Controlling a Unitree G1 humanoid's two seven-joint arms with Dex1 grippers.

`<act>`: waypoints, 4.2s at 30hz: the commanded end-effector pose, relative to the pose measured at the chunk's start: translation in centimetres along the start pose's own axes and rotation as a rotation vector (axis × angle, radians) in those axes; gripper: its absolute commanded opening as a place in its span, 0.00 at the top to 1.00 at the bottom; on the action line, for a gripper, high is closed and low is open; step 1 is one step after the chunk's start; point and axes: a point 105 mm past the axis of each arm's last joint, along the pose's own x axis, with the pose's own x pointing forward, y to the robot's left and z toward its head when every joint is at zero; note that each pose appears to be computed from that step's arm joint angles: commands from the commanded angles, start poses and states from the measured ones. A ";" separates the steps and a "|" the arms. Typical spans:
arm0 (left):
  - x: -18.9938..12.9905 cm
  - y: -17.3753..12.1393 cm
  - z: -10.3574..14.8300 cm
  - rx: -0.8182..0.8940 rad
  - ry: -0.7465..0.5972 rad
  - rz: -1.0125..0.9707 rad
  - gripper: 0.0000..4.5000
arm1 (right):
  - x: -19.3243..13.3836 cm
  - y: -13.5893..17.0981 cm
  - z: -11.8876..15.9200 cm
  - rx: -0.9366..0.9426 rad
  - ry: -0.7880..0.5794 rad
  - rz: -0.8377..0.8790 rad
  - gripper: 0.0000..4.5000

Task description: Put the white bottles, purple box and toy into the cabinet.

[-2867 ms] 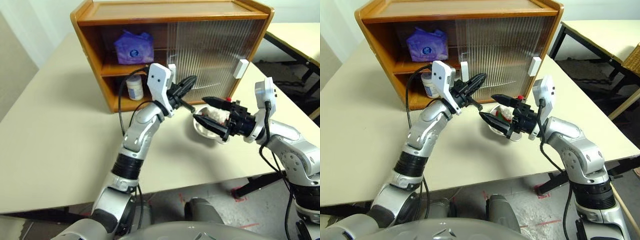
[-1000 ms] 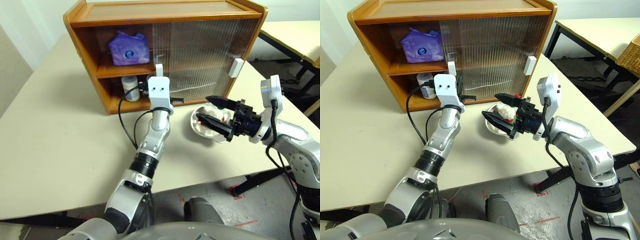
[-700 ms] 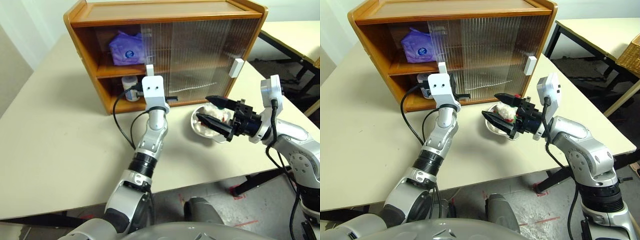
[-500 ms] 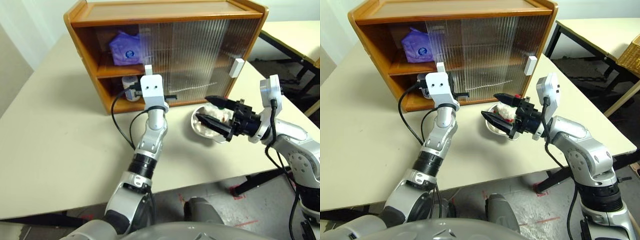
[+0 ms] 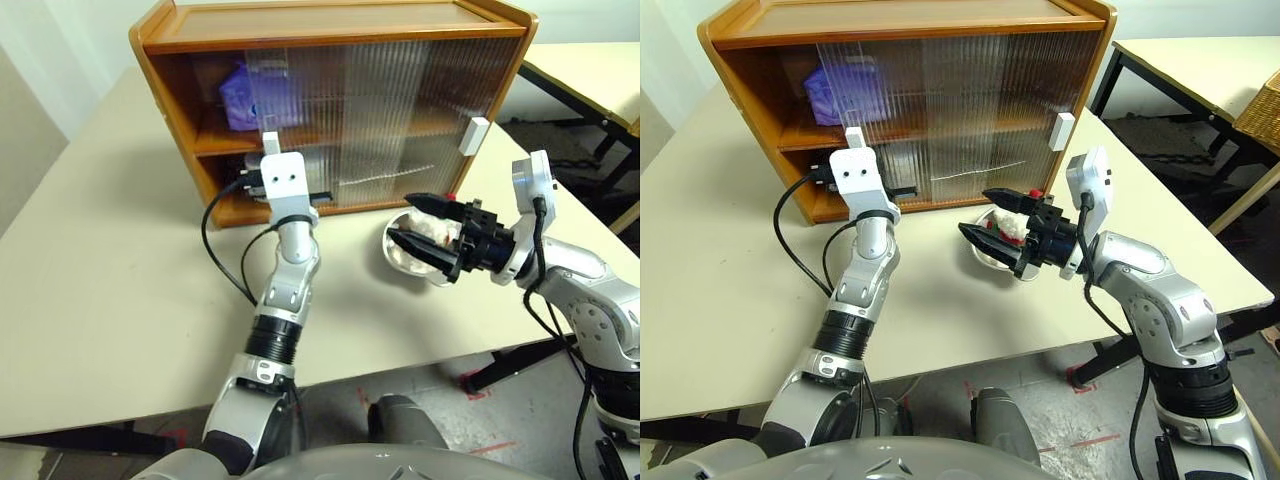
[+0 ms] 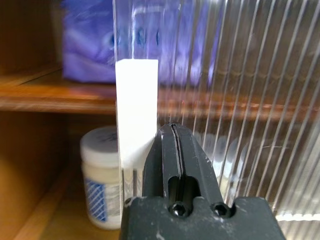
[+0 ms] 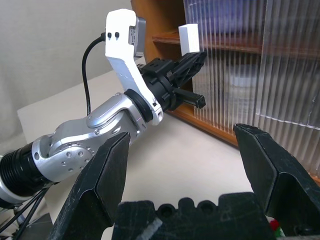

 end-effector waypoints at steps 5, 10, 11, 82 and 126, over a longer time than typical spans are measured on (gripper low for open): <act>0.2 2.6 -0.1 0.035 -0.001 0.086 0.99 | 0.3 -0.2 0.1 -0.010 -0.003 0.016 0.00; 0.5 4.6 0.2 0.045 -0.016 0.155 0.99 | 0.5 -0.1 0.0 -0.008 -0.003 0.029 0.00; 0.5 4.9 0.3 0.042 -0.016 0.162 0.99 | 0.6 -0.1 -0.1 -0.008 -0.003 0.031 0.00; -5.1 1.3 5.7 -0.217 -0.041 -1.210 0.00 | -7.9 -18.3 2.7 -0.190 -0.059 -0.859 0.99; -5.9 0.6 5.4 -0.232 -0.031 -1.103 0.00 | 0.2 -15.9 1.2 -0.095 -0.035 -0.633 0.99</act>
